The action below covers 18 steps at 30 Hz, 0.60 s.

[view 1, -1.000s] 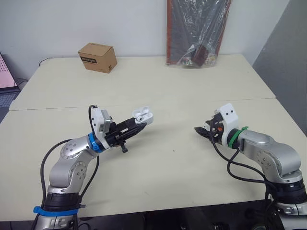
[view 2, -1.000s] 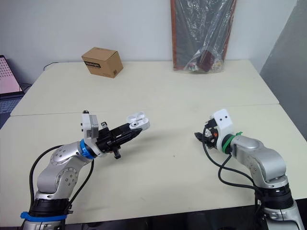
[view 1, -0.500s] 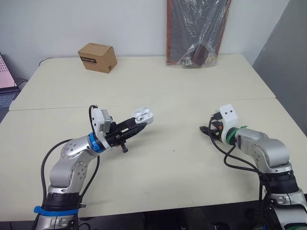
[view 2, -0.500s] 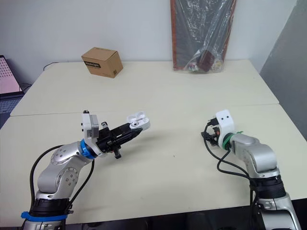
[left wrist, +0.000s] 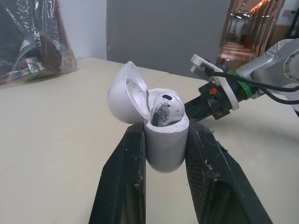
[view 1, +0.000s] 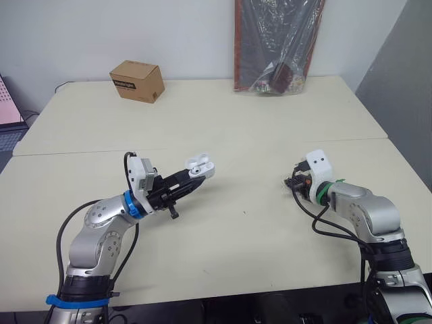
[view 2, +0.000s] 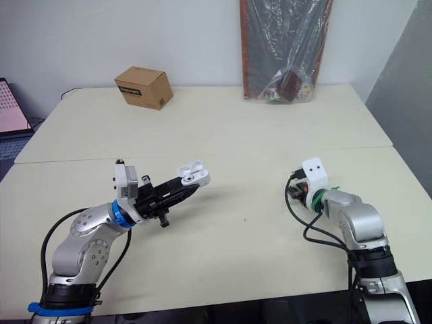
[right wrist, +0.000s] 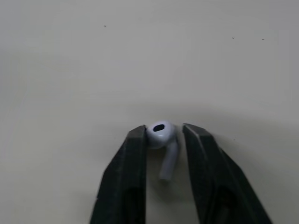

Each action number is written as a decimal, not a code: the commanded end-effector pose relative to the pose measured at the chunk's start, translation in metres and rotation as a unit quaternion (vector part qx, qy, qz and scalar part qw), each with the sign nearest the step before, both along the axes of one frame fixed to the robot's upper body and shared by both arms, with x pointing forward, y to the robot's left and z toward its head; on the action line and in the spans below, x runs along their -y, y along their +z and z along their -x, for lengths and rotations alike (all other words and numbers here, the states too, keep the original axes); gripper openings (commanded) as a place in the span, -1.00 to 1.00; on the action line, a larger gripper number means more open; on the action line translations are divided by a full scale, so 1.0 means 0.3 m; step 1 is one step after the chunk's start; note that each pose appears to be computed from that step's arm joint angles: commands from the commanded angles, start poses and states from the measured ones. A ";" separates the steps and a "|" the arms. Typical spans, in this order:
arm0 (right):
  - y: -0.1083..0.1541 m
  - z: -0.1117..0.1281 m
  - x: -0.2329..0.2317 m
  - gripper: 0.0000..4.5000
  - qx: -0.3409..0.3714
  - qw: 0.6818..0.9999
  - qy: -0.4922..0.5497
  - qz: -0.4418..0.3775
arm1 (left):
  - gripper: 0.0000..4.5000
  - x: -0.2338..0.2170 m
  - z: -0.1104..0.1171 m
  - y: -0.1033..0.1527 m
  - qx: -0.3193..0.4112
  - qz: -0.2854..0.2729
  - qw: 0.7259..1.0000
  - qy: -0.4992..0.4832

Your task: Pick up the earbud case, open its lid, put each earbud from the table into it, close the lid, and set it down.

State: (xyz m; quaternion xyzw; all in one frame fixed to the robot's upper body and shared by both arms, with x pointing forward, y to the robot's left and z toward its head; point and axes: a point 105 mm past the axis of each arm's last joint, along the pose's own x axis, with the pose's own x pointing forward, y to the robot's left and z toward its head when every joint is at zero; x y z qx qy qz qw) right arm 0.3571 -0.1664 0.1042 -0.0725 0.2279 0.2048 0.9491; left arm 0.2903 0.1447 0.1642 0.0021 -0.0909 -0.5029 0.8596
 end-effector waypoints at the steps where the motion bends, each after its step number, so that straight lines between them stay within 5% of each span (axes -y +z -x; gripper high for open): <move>1: 0.030 -0.002 -0.002 -0.63 0.013 1.000 0.002 -0.003 | -0.64 -0.018 0.002 0.025 0.022 0.003 1.000 0.005; 10: 0.036 0.012 -0.012 -0.63 0.015 0.999 0.029 0.011 | -0.64 -0.025 0.001 0.016 0.021 0.004 1.000 0.005; 18: 0.058 0.131 -0.079 -0.63 0.032 0.960 0.245 0.133 | -0.64 -0.024 -0.002 0.011 0.020 0.004 1.000 0.003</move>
